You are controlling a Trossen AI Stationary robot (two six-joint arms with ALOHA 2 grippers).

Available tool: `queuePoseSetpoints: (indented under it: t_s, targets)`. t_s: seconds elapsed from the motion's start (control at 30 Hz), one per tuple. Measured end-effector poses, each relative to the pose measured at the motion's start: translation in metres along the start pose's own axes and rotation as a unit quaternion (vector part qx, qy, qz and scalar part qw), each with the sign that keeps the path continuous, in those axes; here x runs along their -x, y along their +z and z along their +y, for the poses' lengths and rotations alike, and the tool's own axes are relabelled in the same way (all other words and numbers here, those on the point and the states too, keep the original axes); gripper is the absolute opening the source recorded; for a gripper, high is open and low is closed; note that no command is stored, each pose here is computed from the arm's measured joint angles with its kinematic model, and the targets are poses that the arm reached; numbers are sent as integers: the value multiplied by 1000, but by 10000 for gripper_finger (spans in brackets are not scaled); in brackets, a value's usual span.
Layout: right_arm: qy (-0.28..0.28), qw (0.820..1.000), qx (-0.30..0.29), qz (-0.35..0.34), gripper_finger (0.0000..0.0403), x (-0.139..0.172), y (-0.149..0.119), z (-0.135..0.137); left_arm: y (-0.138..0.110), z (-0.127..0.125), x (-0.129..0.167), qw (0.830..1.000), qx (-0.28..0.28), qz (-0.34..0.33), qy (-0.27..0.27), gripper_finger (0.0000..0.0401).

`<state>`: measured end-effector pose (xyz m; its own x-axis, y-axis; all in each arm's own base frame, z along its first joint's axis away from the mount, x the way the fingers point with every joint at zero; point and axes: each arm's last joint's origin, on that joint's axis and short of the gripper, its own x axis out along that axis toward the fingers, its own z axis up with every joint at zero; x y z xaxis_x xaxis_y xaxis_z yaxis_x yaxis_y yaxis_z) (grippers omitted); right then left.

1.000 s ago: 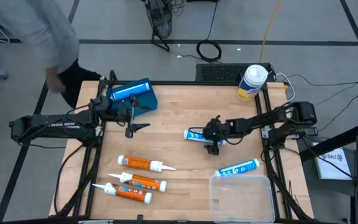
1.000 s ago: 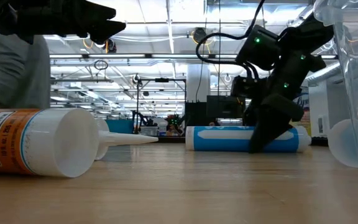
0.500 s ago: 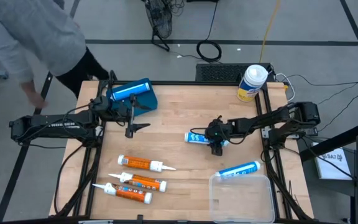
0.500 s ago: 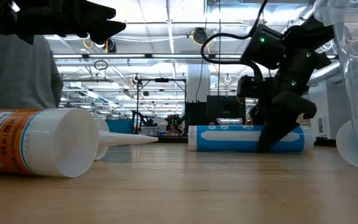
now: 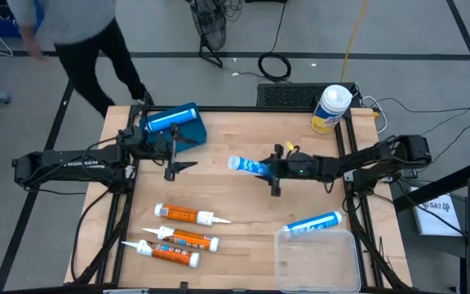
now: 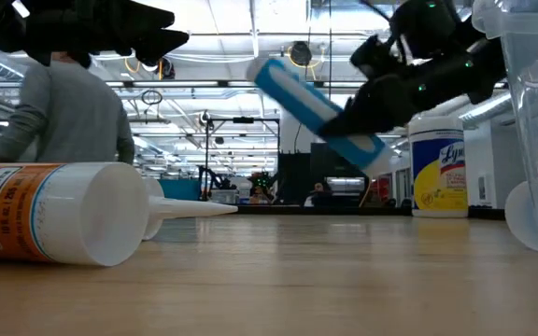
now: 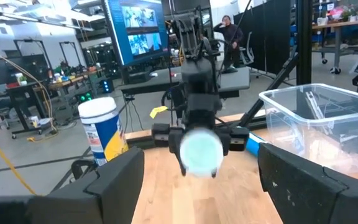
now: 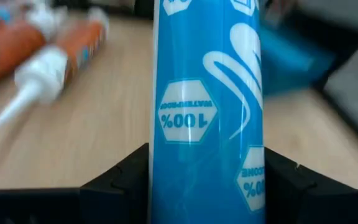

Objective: Pick & place silicon tubes, Sealant and Lysol wipes
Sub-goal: Put the top blue sealant into the blue bin

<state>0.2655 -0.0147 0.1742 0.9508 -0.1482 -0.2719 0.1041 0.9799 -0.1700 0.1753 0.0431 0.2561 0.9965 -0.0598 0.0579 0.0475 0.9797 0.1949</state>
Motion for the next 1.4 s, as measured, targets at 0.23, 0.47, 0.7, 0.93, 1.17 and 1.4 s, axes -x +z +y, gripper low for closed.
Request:
queuePoseSetpoints:
  t_s: [0.23,0.47,0.7,0.93,1.17,1.4]
  targets:
    - [-6,997,44,-61,199,1,6,-6,-4,-3,-1,999,40,21,-10,315]
    - [-1,993,83,-85,199,4,12,-11,-13,-3,-6,998,40,47,-14,316]
    - [143,979,37,-139,199,9,13,-40,-24,0,-15,996,48,75,11,303]
    - [143,974,45,-169,199,15,14,-66,-29,10,-30,991,73,37,104,305]
    - [112,979,54,-163,199,17,10,-81,-33,14,-69,997,32,11,63,301]
    - [123,978,33,-165,199,17,11,-78,-35,19,-116,999,19,24,45,287]
